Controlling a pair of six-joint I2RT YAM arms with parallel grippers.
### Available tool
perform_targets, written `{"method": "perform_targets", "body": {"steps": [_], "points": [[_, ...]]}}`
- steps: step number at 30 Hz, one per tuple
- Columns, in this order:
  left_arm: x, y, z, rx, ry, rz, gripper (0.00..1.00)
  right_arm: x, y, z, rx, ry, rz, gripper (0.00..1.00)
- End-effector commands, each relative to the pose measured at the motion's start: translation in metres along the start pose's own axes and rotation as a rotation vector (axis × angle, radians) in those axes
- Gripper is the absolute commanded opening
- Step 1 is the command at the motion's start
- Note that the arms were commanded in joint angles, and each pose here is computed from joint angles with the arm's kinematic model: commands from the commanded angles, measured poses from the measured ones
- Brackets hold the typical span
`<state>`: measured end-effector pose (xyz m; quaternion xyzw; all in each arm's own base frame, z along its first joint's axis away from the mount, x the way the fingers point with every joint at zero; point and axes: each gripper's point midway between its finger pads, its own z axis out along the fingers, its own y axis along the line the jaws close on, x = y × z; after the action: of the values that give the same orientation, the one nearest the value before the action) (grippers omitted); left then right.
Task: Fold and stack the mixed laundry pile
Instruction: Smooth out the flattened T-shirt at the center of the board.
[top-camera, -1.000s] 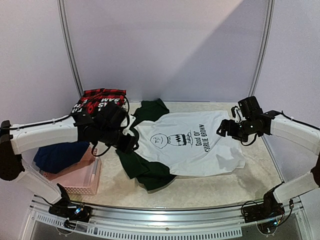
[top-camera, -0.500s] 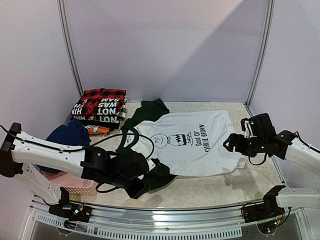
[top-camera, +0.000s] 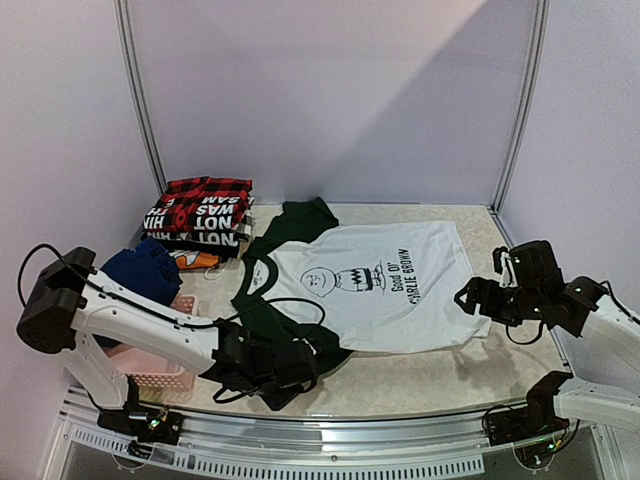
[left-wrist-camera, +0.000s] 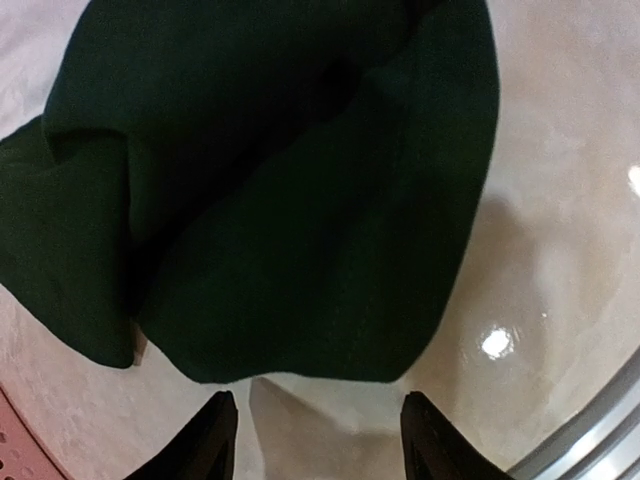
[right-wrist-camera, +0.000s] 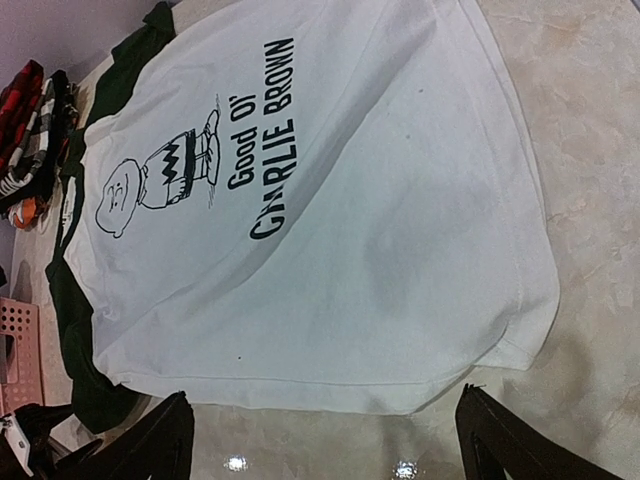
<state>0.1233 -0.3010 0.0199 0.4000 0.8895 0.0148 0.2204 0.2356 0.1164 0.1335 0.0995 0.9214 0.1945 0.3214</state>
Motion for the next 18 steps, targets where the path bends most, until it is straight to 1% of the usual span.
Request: {"method": "perform_targets", "body": {"steps": [1, 4, 5, 8, 10, 11, 12, 15, 18], "points": [[-0.017, -0.001, 0.007, -0.049, -0.078, -0.014, 0.54, 0.010, -0.009, 0.003, 0.028, 0.020, 0.004, 0.92], [-0.024, 0.007, 0.011, -0.115, -0.100, -0.016, 0.44, 0.013, -0.011, 0.005, 0.030, 0.028, 0.007, 0.91], [-0.026, 0.009, 0.012, -0.127, -0.110, -0.013, 0.40, 0.014, -0.011, 0.005, 0.030, 0.030, 0.008, 0.91], [-0.037, 0.009, 0.012, -0.134, -0.158, -0.016, 0.30, 0.016, -0.013, 0.007, 0.035, 0.031, 0.010, 0.91], [-0.044, 0.011, 0.008, -0.144, -0.188, -0.024, 0.17, 0.017, -0.014, 0.008, 0.038, 0.033, 0.009, 0.91], [-0.048, 0.012, 0.005, -0.148, -0.202, -0.031, 0.05, 0.018, -0.015, 0.008, 0.039, 0.035, 0.009, 0.91], [-0.051, 0.012, 0.002, -0.145, -0.210, -0.037, 0.00, 0.019, -0.016, 0.009, 0.041, 0.036, 0.008, 0.91], [-0.053, 0.007, -0.012, -0.105, -0.199, -0.037, 0.00, 0.019, -0.017, 0.008, 0.045, 0.036, 0.005, 0.92], [-0.053, -0.003, -0.034, -0.057, -0.177, -0.007, 0.00, 0.016, -0.017, 0.006, 0.052, 0.025, 0.002, 0.92]]}}
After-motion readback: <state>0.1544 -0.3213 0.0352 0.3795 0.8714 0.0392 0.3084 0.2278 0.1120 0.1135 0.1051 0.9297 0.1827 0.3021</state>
